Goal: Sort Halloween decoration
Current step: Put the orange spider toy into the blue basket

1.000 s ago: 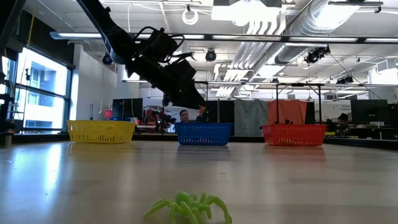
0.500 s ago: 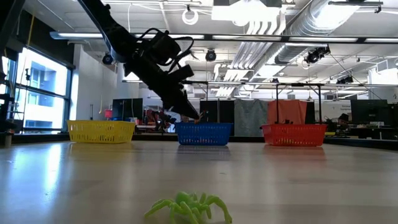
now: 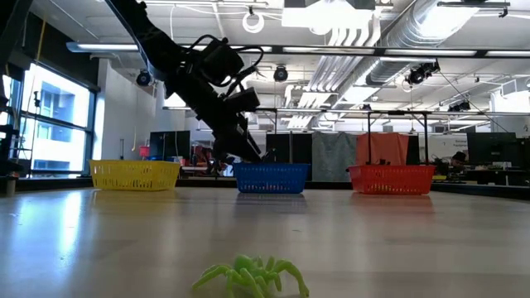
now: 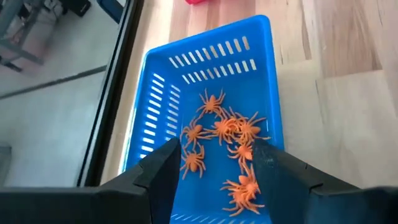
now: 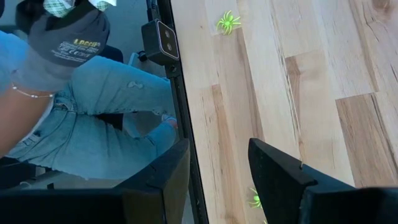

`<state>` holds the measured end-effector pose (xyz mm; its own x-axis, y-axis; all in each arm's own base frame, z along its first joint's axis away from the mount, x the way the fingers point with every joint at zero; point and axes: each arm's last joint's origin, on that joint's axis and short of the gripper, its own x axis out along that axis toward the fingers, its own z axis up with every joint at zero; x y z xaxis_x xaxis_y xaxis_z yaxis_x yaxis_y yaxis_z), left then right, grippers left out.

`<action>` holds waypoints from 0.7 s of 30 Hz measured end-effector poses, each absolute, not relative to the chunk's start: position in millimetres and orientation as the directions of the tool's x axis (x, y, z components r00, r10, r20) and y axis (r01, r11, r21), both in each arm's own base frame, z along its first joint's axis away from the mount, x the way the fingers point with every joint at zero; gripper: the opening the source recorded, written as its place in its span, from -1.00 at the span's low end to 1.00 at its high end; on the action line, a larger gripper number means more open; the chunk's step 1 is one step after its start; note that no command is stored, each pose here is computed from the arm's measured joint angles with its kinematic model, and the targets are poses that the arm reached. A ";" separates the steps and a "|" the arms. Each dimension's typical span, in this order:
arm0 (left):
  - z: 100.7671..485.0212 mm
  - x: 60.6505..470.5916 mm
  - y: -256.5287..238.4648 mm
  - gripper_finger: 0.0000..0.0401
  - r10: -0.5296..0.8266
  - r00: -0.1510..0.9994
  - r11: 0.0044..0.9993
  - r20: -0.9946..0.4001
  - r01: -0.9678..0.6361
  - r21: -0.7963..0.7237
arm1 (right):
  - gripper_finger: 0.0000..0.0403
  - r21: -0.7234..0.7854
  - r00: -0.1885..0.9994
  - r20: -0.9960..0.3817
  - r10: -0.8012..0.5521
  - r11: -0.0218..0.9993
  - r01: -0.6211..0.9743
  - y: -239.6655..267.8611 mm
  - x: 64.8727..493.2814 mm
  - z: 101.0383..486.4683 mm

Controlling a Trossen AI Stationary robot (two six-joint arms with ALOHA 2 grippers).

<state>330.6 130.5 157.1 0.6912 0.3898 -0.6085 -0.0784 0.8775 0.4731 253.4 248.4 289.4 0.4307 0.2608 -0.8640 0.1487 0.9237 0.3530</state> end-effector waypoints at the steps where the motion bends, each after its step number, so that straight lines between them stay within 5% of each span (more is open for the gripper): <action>1: 157.6 331.2 129.1 -0.07 0.388 0.694 0.883 -0.607 -0.090 0.461 | -0.20 0.353 0.431 -0.864 0.261 0.924 0.149 248.4 253.4 289.4; 9: 200.4 325.8 76.7 -0.07 0.288 0.755 0.912 -0.590 -0.029 0.409 | -0.20 0.353 0.431 -0.864 0.261 0.924 0.149 248.4 253.4 289.4; 21: 243.0 288.4 -99.7 -0.07 0.031 0.846 0.905 -0.532 0.202 0.375 | -0.20 0.353 0.431 -0.864 0.261 0.924 0.149 248.5 253.4 289.4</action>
<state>288.4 -99.7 243.0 0.8462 0.0312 -0.5319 0.2021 0.9049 0.3746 253.4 248.5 289.4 0.4309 0.2611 -0.8638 0.1486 0.9236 0.3534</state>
